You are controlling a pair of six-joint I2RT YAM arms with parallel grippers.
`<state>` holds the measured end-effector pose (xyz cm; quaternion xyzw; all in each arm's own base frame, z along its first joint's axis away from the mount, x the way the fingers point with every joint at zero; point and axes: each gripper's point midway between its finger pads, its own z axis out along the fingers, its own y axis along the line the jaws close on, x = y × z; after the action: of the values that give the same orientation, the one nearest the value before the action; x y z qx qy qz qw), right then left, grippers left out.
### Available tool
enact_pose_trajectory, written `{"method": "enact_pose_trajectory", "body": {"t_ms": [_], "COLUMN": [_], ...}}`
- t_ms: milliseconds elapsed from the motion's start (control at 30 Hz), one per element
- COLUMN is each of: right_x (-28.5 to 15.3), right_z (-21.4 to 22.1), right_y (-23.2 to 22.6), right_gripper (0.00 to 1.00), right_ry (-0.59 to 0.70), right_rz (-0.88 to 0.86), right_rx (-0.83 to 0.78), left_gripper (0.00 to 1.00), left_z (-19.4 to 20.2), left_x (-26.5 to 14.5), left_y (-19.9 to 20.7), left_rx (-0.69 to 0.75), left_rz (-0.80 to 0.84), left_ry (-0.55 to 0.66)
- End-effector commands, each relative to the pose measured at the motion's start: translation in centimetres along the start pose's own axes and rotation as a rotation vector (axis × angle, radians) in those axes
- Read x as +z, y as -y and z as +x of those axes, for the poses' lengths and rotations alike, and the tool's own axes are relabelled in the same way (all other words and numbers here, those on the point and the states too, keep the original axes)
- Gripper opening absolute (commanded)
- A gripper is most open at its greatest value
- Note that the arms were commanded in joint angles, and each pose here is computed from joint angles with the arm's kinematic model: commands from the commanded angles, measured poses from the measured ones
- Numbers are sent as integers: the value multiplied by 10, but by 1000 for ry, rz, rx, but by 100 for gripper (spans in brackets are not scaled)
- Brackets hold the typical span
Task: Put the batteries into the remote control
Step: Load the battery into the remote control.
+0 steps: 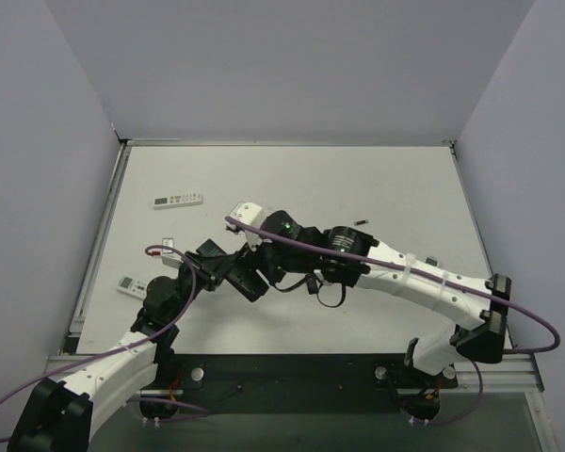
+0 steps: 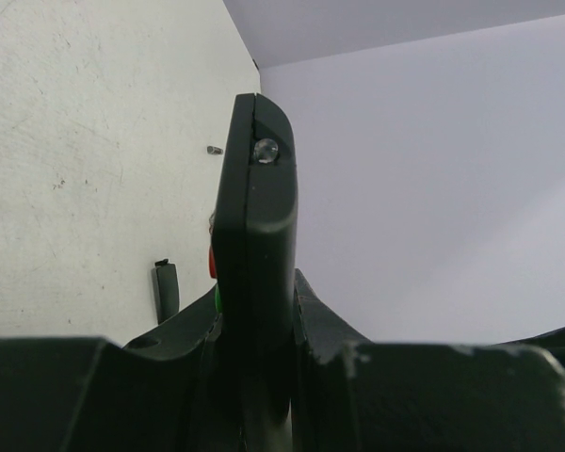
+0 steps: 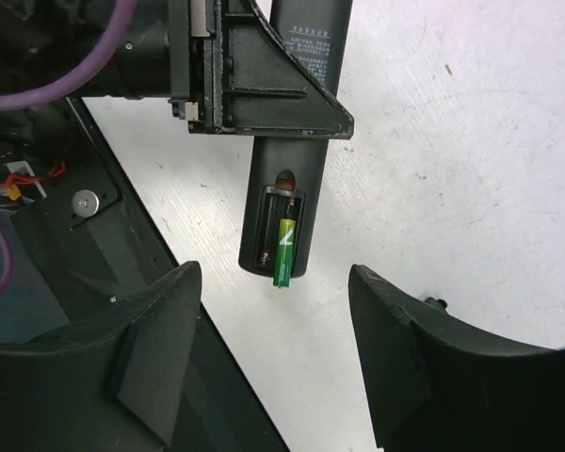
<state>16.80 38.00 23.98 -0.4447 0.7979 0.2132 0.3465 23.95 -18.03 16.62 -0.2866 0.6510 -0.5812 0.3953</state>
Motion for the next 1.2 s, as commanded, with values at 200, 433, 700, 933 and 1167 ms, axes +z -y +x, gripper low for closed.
{"method": "enact_pose_trajectory", "body": {"t_ms": [200, 433, 700, 933, 1167], "right_x": [-56, -64, -54, -44, -32], "right_z": [-15, 33, 60, 63, 63], "right_y": [5, -18, -33, -46, -46], "right_gripper": [64, 66, 54, 43, 33], "right_ry": [280, 262, 262, 245, 225], "right_rz": [-44, -282, -444, -540, -549], "right_rx": [-132, -450, -641, -684, -705], "left_gripper": [0, 0, 0, 0, 0], "left_z": [15, 27, 40, 49, 55], "left_x": [-8, -6, -5, -6, -6], "left_y": [-2, 18, 36, 51, 60], "left_rx": [-10, 13, 24, 27, 35], "left_rz": [24, 57, 108, 155, 183], "left_ry": [-75, -165, -268, -334, -372]}}
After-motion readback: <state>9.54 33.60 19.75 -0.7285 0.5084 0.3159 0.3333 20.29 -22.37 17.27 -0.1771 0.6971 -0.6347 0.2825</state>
